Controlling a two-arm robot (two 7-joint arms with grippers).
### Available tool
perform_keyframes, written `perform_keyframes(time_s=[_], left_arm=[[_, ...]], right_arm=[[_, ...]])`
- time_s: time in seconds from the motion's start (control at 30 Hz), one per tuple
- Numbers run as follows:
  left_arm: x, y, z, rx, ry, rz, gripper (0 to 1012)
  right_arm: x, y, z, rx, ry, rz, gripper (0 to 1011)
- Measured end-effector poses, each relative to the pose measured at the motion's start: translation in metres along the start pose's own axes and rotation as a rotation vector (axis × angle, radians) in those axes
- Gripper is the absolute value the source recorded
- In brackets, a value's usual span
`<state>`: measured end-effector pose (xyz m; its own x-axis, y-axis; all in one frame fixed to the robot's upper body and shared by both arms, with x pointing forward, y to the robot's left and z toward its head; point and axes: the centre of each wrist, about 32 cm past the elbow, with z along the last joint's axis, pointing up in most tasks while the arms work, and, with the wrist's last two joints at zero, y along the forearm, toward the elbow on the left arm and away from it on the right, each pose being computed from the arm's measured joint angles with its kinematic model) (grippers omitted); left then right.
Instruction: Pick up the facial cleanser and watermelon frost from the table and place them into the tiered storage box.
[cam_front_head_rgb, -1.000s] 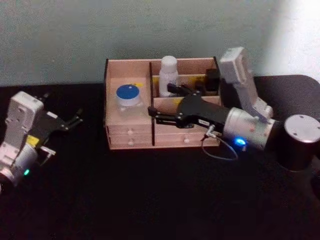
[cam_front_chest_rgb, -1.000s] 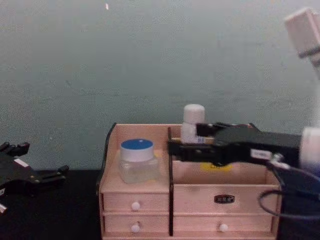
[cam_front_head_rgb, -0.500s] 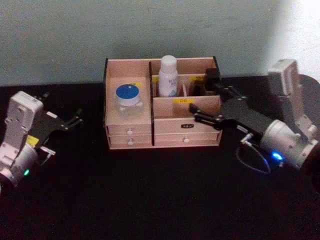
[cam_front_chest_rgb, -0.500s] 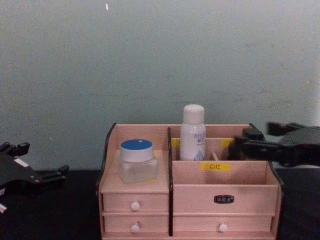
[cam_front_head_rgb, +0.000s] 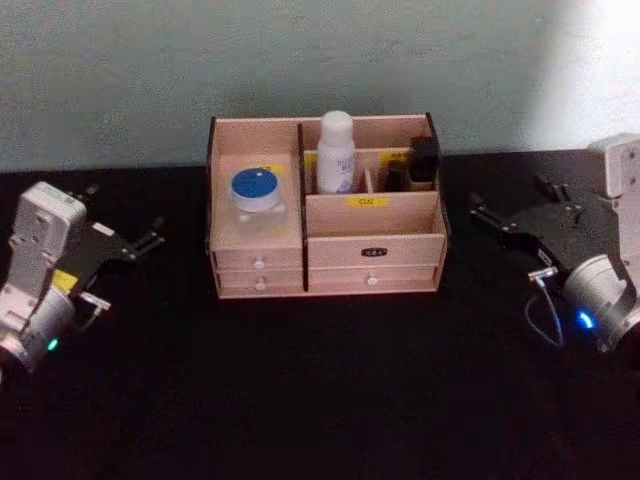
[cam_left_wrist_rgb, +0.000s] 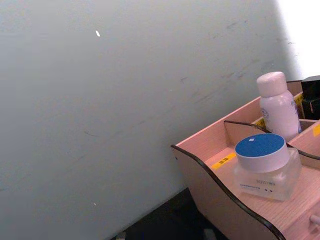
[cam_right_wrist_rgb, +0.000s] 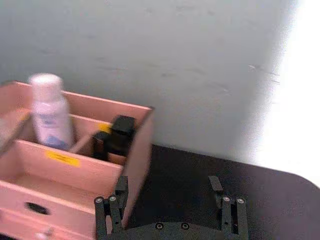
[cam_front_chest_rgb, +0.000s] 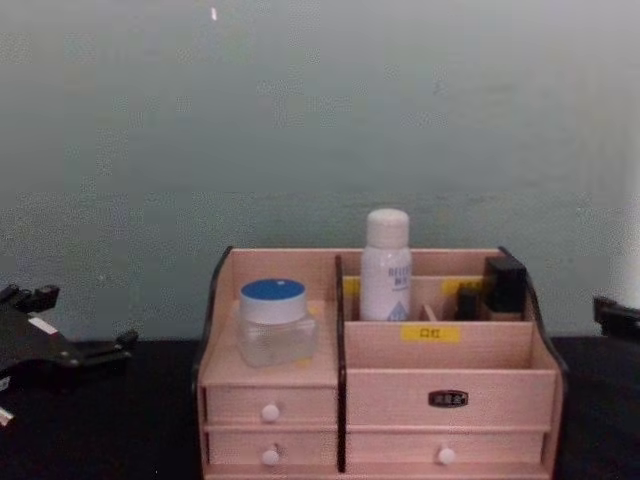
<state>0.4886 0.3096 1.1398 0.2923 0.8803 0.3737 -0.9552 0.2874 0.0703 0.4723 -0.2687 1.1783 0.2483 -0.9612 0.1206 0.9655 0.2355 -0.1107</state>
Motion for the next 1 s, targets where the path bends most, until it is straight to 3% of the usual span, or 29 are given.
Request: perform_keyframes(time_s=[0.13, 0.43, 0.63, 1.0], left_arm=[[0.0000, 0.0000, 0.0000, 0.000, 0.000, 0.000, 1001], [0.0000, 0.0000, 0.0000, 0.000, 0.000, 0.000, 1001], [0.0000, 0.0000, 0.0000, 0.000, 0.000, 0.000, 1001], [0.0000, 0.0000, 0.0000, 0.000, 0.000, 0.000, 1001]], right_arm=[[-0.011, 0.002, -0.008, -0.023, -0.034, -0.109, 1003], [-0.025, 0.007, -0.022, -0.072, -0.040, -0.286, 1002], [-0.028, 0.009, -0.028, -0.103, -0.036, -0.317, 1002], [-0.027, 0.012, -0.032, -0.139, -0.026, -0.296, 1002]])
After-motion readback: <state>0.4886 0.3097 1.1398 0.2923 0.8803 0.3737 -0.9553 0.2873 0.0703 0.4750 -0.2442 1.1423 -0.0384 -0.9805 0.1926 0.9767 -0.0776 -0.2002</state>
